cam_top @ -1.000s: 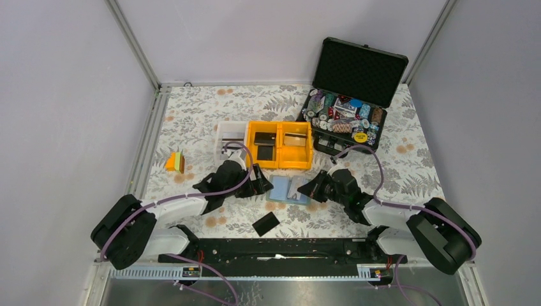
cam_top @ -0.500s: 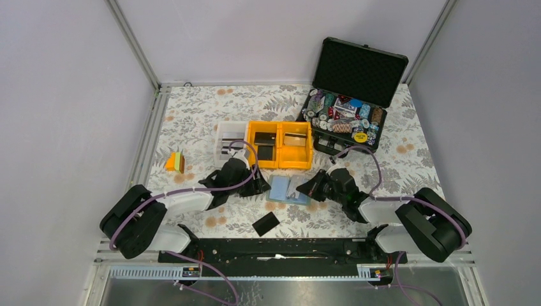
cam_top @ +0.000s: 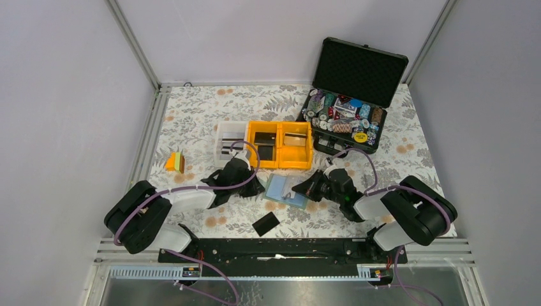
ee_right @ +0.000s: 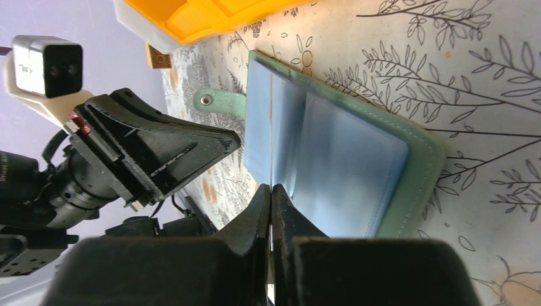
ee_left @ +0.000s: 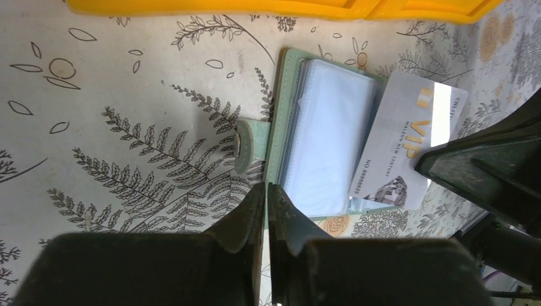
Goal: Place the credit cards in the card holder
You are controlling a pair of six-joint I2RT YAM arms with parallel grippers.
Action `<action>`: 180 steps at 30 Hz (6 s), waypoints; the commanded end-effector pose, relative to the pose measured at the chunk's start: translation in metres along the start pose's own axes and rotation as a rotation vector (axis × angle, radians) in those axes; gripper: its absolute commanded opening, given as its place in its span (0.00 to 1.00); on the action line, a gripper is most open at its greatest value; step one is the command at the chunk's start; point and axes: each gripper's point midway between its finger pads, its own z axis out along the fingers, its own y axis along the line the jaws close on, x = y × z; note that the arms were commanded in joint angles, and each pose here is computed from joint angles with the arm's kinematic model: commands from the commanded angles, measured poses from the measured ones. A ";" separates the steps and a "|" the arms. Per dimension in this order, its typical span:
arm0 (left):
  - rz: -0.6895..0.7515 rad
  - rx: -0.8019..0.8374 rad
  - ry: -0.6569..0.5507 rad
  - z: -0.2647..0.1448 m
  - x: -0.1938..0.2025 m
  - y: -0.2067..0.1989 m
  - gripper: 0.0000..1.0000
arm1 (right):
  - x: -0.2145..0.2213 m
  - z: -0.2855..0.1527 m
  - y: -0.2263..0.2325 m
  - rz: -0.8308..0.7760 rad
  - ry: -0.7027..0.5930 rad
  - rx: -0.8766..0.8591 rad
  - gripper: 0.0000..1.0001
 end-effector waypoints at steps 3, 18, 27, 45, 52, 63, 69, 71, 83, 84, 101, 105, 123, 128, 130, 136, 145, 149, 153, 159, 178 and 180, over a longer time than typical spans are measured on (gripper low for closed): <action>0.005 0.022 -0.048 0.004 -0.015 -0.010 0.03 | -0.007 -0.001 0.011 0.057 -0.035 -0.058 0.00; -0.008 0.025 -0.046 0.004 -0.014 -0.009 0.00 | -0.007 -0.003 -0.004 0.113 -0.060 -0.004 0.00; -0.009 0.028 -0.045 0.004 -0.013 -0.010 0.00 | 0.000 0.003 -0.002 0.145 -0.032 -0.027 0.00; -0.006 0.028 -0.041 0.004 -0.012 -0.010 0.00 | 0.018 0.016 -0.003 0.143 0.009 -0.031 0.00; -0.004 0.034 -0.039 0.004 -0.013 -0.012 0.00 | 0.020 0.020 0.000 0.127 0.017 -0.030 0.00; -0.004 0.042 -0.033 0.005 -0.011 -0.013 0.00 | 0.025 0.026 0.001 0.125 0.031 -0.025 0.00; -0.003 0.051 -0.029 0.005 -0.011 -0.015 0.00 | 0.028 0.031 -0.003 0.123 0.041 -0.014 0.00; -0.001 0.054 -0.029 0.005 -0.011 -0.015 0.00 | 0.029 0.034 -0.005 0.123 0.046 -0.006 0.00; 0.001 0.090 -0.020 0.005 -0.009 -0.021 0.00 | 0.030 0.053 -0.009 0.081 0.062 0.066 0.05; 0.001 0.091 -0.019 0.006 -0.008 -0.021 0.00 | 0.029 0.054 -0.009 0.073 0.061 0.077 0.07; -0.010 0.078 -0.032 0.004 -0.011 -0.018 0.00 | -0.014 0.030 -0.017 -0.232 -0.074 0.342 0.48; -0.007 0.082 -0.029 0.004 -0.011 -0.019 0.00 | -0.013 0.035 -0.017 -0.263 -0.055 0.353 0.48; 0.019 0.114 -0.025 0.011 -0.011 -0.025 0.00 | 0.010 0.069 0.016 -0.453 0.034 0.348 0.43; 0.026 0.116 -0.037 0.006 -0.014 -0.026 0.00 | 0.013 0.071 0.021 -0.499 0.043 0.360 0.47; 0.037 0.111 -0.044 0.001 -0.016 -0.026 0.01 | 0.008 0.069 0.023 -0.511 0.028 0.367 0.49; 0.079 0.052 -0.108 -0.025 -0.026 -0.015 0.18 | -0.003 0.061 0.035 -0.574 0.006 0.375 0.59; 0.047 -0.025 -0.134 -0.033 -0.037 0.011 0.47 | 0.007 0.068 0.032 -0.586 0.074 0.373 0.62; 0.017 -0.003 -0.120 -0.023 -0.036 0.009 0.51 | 0.012 0.070 0.030 -0.578 0.097 0.370 0.61; 0.013 -0.014 -0.121 -0.016 -0.037 0.011 0.45 | 0.013 0.071 0.026 -0.586 0.110 0.388 0.62; 0.013 -0.010 -0.100 -0.009 -0.032 0.014 0.07 | 0.017 0.075 0.023 -0.617 0.129 0.421 0.63; -0.010 0.095 -0.095 -0.011 -0.026 -0.001 0.00 | 0.040 0.087 0.049 -0.725 0.104 0.439 0.56; -0.015 0.094 -0.096 -0.013 -0.024 0.000 0.00 | 0.040 0.088 0.051 -0.727 0.099 0.439 0.55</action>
